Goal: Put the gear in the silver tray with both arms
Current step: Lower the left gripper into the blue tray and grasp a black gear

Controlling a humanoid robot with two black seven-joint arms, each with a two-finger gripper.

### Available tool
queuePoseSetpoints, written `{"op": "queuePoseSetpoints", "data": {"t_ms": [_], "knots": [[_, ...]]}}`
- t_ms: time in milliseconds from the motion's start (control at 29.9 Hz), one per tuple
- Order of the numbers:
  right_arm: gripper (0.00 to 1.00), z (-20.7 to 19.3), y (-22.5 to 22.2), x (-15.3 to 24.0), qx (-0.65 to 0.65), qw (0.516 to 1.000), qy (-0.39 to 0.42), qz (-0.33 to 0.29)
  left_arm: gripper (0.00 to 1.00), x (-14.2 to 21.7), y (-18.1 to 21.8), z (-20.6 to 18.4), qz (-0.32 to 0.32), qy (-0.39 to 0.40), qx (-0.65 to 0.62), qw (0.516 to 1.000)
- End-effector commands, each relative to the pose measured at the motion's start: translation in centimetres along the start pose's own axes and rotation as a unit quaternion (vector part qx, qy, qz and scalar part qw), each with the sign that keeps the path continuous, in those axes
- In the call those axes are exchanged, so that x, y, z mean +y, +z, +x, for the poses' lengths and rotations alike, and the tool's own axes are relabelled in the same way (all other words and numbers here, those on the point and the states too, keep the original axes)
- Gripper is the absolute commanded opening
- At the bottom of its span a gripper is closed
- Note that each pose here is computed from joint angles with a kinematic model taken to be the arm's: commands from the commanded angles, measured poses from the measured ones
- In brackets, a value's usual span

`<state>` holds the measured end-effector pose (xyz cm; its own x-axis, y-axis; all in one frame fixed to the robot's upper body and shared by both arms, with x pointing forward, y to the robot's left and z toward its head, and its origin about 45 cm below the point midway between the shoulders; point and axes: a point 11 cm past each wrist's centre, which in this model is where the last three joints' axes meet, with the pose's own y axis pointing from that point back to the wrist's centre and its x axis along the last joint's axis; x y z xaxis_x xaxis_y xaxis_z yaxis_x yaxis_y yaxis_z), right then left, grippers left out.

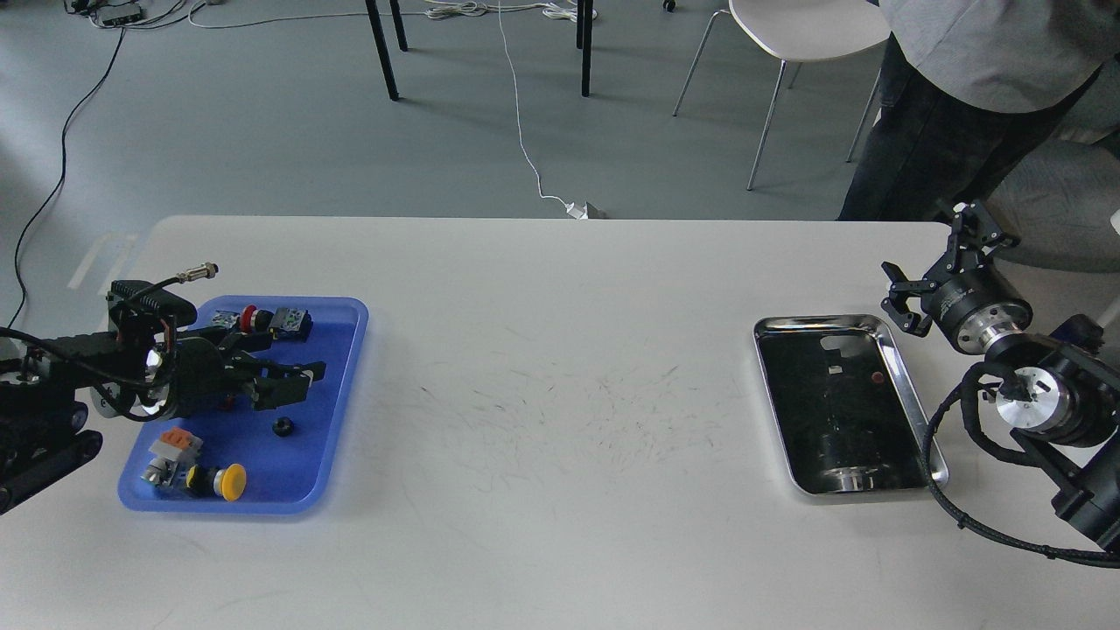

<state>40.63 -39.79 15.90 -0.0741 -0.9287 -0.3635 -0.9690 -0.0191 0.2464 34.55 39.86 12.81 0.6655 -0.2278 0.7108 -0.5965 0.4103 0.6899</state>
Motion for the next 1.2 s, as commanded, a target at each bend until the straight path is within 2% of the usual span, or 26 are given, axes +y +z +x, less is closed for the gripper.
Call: {"op": "queuePoseSetpoints", "data": {"t_ms": [0, 167, 334, 602, 936, 1170], "knots": [[0.99, 0.0, 0.0, 0.0, 0.000, 1.000, 0.000, 0.000, 0.92, 0.0, 0.0, -0.2, 0.000, -0.003, -0.001, 1.000], [0.99, 0.0, 0.0, 0.0, 0.000, 1.000, 0.000, 0.000, 0.84, -0.1, 0.0, -0.1, 0.000, 0.000, 0.000, 1.000], [0.99, 0.3, -0.1, 0.1, 0.002, 1.000, 0.003, 0.000, 0.84, -0.5, 0.3, -0.2, -0.003, 0.000, -0.004, 1.000], [0.99, 0.4, -0.1, 0.2, 0.002, 1.000, 0.003, 0.000, 0.75, -0.9, -0.3, -0.1, 0.010, 0.009, -0.009, 1.000], [0.99, 0.7, -0.4, 0.2, 0.006, 1.000, 0.006, 0.001, 0.73, -1.3, -0.3, -0.2, 0.012, 0.016, -0.013, 1.000], [0.99, 0.6, 0.0, 0.2, 0.018, 1.000, 0.003, -0.005, 0.72, -1.3, 0.2, -2.1, 0.004, 0.001, -0.002, 1.000]]}}
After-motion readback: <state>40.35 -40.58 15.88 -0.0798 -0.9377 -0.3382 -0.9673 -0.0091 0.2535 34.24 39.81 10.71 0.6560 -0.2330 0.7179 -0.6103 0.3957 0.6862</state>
